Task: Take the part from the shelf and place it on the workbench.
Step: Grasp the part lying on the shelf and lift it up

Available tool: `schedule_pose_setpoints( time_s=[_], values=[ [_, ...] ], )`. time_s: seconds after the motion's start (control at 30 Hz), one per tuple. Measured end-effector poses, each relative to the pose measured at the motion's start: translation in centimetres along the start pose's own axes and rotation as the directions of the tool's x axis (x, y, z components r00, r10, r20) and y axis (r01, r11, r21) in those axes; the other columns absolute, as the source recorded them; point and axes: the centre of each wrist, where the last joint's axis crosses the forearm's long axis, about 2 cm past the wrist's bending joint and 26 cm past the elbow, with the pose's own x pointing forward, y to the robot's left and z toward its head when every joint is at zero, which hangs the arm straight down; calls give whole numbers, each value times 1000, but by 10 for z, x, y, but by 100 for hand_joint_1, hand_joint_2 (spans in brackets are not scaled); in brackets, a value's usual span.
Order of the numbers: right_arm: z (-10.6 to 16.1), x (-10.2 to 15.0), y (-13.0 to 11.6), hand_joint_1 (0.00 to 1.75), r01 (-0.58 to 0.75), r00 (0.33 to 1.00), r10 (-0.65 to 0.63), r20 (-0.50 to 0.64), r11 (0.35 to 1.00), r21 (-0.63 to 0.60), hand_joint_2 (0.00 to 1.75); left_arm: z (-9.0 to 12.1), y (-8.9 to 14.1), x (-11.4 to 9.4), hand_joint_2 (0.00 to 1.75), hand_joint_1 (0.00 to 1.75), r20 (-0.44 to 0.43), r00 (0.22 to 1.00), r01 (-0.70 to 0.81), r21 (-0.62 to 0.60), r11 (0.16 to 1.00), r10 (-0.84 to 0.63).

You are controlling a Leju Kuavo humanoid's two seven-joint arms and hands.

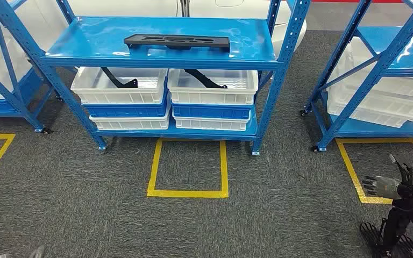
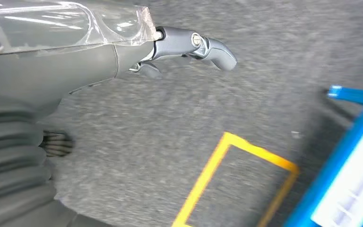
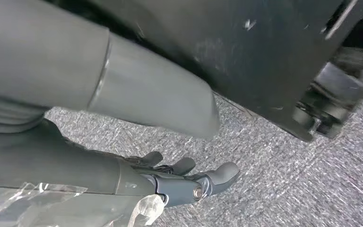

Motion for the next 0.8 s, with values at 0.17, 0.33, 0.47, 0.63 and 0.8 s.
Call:
schedule_pose_setpoints(
  time_s=[0.17, 0.33, 0.47, 0.63, 0.8],
  values=[
    [0, -1, -1, 0, -25, 1000, 25, -10, 1000, 2, 0, -4, -6, 31, 0, 0, 57, 997, 46, -30, 998, -44],
    [0, -2, 1, 0, -44, 999, 44, -16, 999, 9, 0, -3, -12, 62, 0, 0, 112, 982, 159, -59, 986, -151],
    [0, -2, 1, 0, -54, 998, 54, -23, 999, 10, 0, 0, -17, 80, 0, 0, 151, 955, 269, -71, 960, -257],
    [0, -2, 1, 0, -58, 998, 58, -29, 998, 11, 0, 8, -26, 95, 0, 0, 200, 902, 404, -76, 912, -383],
    [0, -3, -1, 0, -47, 998, 47, -38, 999, 6, 0, 15, -35, 106, 0, 0, 251, 833, 520, -49, 853, -493]
  ],
)
